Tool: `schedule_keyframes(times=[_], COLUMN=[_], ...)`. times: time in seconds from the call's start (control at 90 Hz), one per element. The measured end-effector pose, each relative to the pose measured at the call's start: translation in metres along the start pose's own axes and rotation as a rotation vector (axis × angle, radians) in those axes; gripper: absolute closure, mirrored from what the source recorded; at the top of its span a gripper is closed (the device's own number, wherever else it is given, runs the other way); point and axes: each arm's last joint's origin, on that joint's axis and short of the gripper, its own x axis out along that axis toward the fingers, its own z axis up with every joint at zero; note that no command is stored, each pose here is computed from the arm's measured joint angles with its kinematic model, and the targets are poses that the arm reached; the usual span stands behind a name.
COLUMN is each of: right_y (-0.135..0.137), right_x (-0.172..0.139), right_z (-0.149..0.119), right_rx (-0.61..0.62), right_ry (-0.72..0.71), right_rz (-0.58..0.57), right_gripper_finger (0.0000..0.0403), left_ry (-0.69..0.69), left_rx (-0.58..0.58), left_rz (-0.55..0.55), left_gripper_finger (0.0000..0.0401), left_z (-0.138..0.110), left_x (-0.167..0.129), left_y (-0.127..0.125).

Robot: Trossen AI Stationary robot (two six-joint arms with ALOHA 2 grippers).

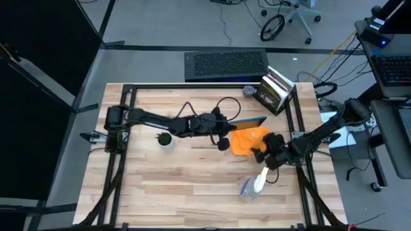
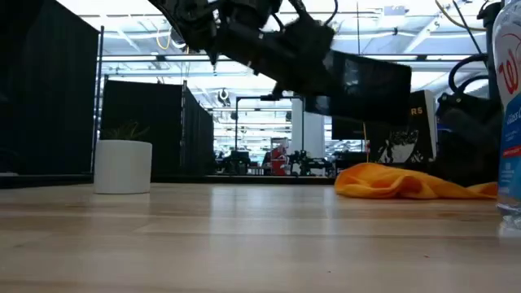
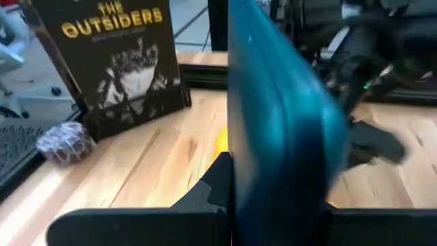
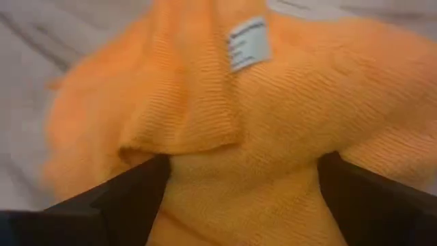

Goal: Apply microfiber cloth
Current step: Wipe the blue tablet with the orange microfiber cloth

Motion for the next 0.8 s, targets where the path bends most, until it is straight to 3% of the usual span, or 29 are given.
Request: schedule_keyframes(times=[0.4, 0.8], right_y=[0.002, 0.001], right_x=[-0.001, -0.002], right_z=[-0.001, -0.002], right_rx=[-0.014, -0.033], right_ry=[0.011, 0.031], right_rz=[0.018, 0.01], right_gripper_finger=[0.0051, 0.0051], left_ry=[0.095, 0.191], left_rx=[0.014, 0.047], left_rz=[-0.006, 0.02], left_gripper_finger=[0.0395, 0.0395], left_z=[-0.057, -0.057], left_x=[0.034, 0.028], left_y=[-0.006, -0.013])
